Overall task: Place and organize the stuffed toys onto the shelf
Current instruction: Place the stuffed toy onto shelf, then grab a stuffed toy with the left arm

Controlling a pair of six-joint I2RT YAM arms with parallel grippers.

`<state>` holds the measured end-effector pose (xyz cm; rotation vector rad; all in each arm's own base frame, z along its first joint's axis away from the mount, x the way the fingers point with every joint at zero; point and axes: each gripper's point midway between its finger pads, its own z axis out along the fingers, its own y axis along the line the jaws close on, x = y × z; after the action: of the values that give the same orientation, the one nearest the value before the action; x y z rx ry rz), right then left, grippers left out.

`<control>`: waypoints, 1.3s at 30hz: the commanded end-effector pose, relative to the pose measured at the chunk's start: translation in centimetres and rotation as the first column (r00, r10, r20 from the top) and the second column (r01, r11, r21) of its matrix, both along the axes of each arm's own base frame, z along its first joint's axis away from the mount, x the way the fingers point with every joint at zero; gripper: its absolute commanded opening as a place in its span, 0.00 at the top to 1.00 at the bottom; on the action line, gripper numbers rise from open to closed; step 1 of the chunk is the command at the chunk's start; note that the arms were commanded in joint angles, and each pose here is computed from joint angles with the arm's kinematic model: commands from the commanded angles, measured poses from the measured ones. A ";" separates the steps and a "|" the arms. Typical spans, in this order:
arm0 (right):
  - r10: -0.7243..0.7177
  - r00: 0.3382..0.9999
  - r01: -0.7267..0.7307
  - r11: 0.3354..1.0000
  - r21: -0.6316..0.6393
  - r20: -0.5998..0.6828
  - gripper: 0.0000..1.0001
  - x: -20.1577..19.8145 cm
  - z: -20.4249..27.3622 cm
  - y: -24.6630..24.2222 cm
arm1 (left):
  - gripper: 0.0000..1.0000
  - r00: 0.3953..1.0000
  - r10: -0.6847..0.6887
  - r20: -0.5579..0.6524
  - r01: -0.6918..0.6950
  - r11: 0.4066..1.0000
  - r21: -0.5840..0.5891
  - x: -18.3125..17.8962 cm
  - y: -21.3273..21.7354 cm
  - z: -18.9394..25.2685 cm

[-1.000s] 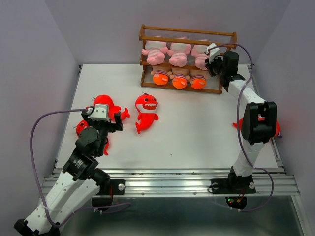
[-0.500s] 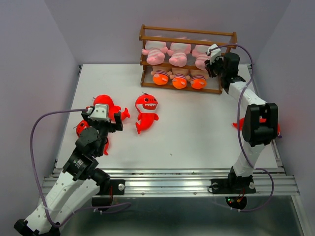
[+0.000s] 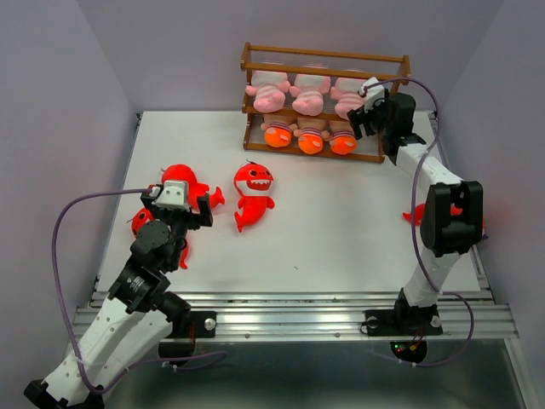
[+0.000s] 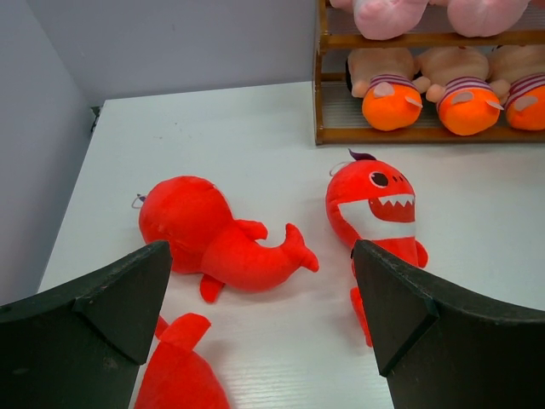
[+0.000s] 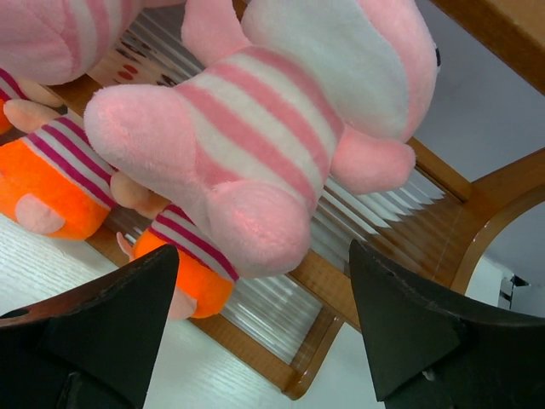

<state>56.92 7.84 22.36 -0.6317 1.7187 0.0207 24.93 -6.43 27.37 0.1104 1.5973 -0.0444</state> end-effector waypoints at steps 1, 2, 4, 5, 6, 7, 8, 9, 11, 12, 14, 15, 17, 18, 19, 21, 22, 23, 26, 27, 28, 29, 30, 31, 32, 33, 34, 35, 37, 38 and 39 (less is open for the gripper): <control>-0.020 0.989 0.016 1.000 0.027 0.144 0.11 -0.6 5.9 0.2 | 0.01 1.000 0.003 0.030 -0.002 1.000 -0.006 0.2 0.0 0.4; -0.021 0.988 0.016 0.999 0.031 0.152 0.11 -0.8 6.4 0.2 | 0.01 0.999 0.003 0.032 -0.002 1.000 -0.007 0.2 0.0 0.5; -0.022 0.987 0.016 0.999 0.044 0.159 0.08 -1.1 7.1 0.2 | 0.01 1.000 0.003 0.030 -0.002 1.000 -0.006 0.2 0.0 0.4; -0.023 0.987 0.015 0.999 0.051 0.157 0.06 -1.4 7.1 0.2 | 0.01 0.999 0.001 0.033 -0.001 1.000 -0.009 0.2 0.0 0.5; -0.020 0.986 0.011 0.999 0.052 0.167 0.05 -1.9 7.9 0.2 | 0.01 0.999 0.004 0.032 -0.004 1.000 -0.008 0.2 0.0 0.5; -0.010 0.986 0.001 0.999 0.055 0.166 0.01 -2.2 8.3 0.4 | 0.01 0.999 0.003 0.034 -0.002 1.000 -0.010 0.2 0.0 0.6; -0.002 0.989 -0.006 0.999 0.052 0.147 0.00 -2.8 8.2 0.5 | 0.01 1.000 0.003 0.031 -0.002 1.000 -0.011 0.2 -0.1 0.5; 0.013 0.988 -0.020 0.999 0.049 0.155 0.00 -3.6 9.1 0.6 | 0.01 0.999 0.003 0.032 -0.002 1.000 -0.015 0.2 -0.1 0.6; 0.045 0.992 -0.050 0.998 0.043 0.114 0.00 -4.9 8.9 1.0 | 0.01 1.000 0.000 0.027 0.001 1.000 -0.017 0.3 -0.2 0.6; 0.051 0.994 -0.056 0.998 0.042 0.101 0.00 -5.5 8.9 1.0 | 0.01 1.000 -0.009 0.024 0.010 1.000 -0.016 0.4 -0.4 0.5; 0.123 0.990 -0.126 0.991 0.046 0.065 0.00 -7.7 9.1 2.0 | 0.01 1.000 -0.015 0.010 0.016 1.000 -0.018 0.6 -0.7 0.3; 0.160 0.987 -0.159 0.986 0.058 0.001 0.00 -9.1 8.0 2.5 | 0.01 1.000 -0.023 0.003 0.023 0.999 -0.023 0.8 -1.0 0.2; 0.344 0.938 -0.337 0.934 0.118 -0.047 0.00 -13.1 7.9 5.3 | 0.01 0.998 -0.054 -0.029 0.053 0.998 -0.028 1.2 -2.0 0.0; 0.417 0.902 -0.398 0.904 0.155 -0.115 0.00 -15.5 6.7 6.2 | 0.01 0.997 -0.064 -0.049 0.062 0.997 -0.040 1.4 -2.4 -0.1; 0.490 0.861 -0.462 0.865 0.194 -0.134 0.00 -17.4 6.4 7.2 | 0.01 0.992 -0.098 -0.075 0.090 0.991 -0.099 1.5 -3.5 -0.3; 0.643 0.749 -0.578 0.751 0.319 -0.158 0.00 -22.4 6.1 9.2 | 0.01 0.979 -0.154 -0.133 0.133 0.979 -0.153 2.1 -5.4 -1.1; 0.701 0.698 -0.619 0.694 0.367 -0.148 0.00 -24.3 6.2 9.9 | 0.01 0.964 -0.213 -0.161 0.172 0.956 -0.236 2.0 -7.0 -1.4; 0.720 0.676 -0.624 0.672 0.398 -0.156 0.00 -26.1 5.5 10.1 | 0.01 0.950 -0.244 -0.196 0.187 0.944 -0.271 2.4 -8.1 -2.2; 0.736 0.657 -0.640 0.658 0.396 -0.161 0.00 -28.8 3.4 9.9 | 0.01 0.888 -0.370 -0.274 0.233 0.875 -0.424 2.2 -11.6 -4.2; 0.736 0.656 -0.639 0.661 0.394 -0.169 0.00 -29.3 2.6 9.8 | 0.01 0.886 -0.370 -0.280 0.220 0.867 -0.448 2.6 -12.0 -4.5; 0.736 0.653 -0.637 0.662 0.395 -0.179 0.00 -29.8 1.8 9.8 | 0.01 0.868 -0.401 -0.293 0.229 0.847 -0.479 2.5 -12.6 -5.0; 0.736 0.646 -0.628 0.663 0.407 -0.204 0.00 -30.5 0.0 9.7 | 0.01 0.860 -0.400 -0.316 0.195 0.831 -0.522 3.0 -13.0 -5.8; 0.738 0.646 -0.636 0.661 0.397 -0.194 0.00 -30.6 0.2 9.6 | 0.01 0.855 -0.406 -0.324 0.187 0.823 -0.537 3.3 -13.1 -6.2; 0.749 0.628 -0.635 0.650 0.419 -0.210 0.00 -31.6 -1.2 9.7 | 0.01 0.848 -0.415 -0.329 0.180 0.811 -0.557 3.7 -13.0 -6.4; 0.750 0.627 -0.639 0.650 0.412 -0.211 0.00 -31.8 -1.6 9.6 | 0.01 0.852 -0.421 -0.312 0.185 0.798 -0.574 4.2 -13.2 -6.1; 0.745 0.633 -0.642 0.657 0.397 -0.210 0.00 -31.9 -1.8 9.5 | 0.01 0.848 -0.416 -0.328 0.163 0.793 -0.587 4.8 -13.1 -6.8; 0.736 0.645 -0.642 0.669 0.375 -0.208 0.00 -31.9 -1.9 9.3 | 0.01 0.848 -0.415 -0.330 0.157 0.790 -0.592 5.1 -13.0 -6.9; 0.717 0.666 -0.635 0.691 0.346 -0.208 0.00 -31.9 -2.1 9.0 | 0.01 0.859 -0.398 -0.322 0.140 0.788 -0.599 6.1 -12.5 -6.9; 0.706 0.681 -0.636 0.702 0.320 -0.194 0.00 -31.6 -1.9 8.8 | 0.01 0.850 -0.391 -0.352 0.113 0.790 -0.603 7.3 -12.2 -8.2; 0.700 0.686 -0.631 0.708 0.316 -0.198 0.00 -31.5 -1.9 8.7 | 0.01 0.847 -0.373 -0.378 0.083 0.795 -0.600 8.4 -11.8 -9.3; 0.698 0.690 -0.631 0.710 0.312 -0.194 0.00 -31.4 -1.7 8.7 | 0.01 0.842 -0.372 -0.391 0.075 0.799 -0.596 9.0 -11.8 -9.7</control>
<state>24.89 16.55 18.60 -1.0559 1.7454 0.9566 31.70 -17.60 16.92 -0.1563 2.0460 -0.7156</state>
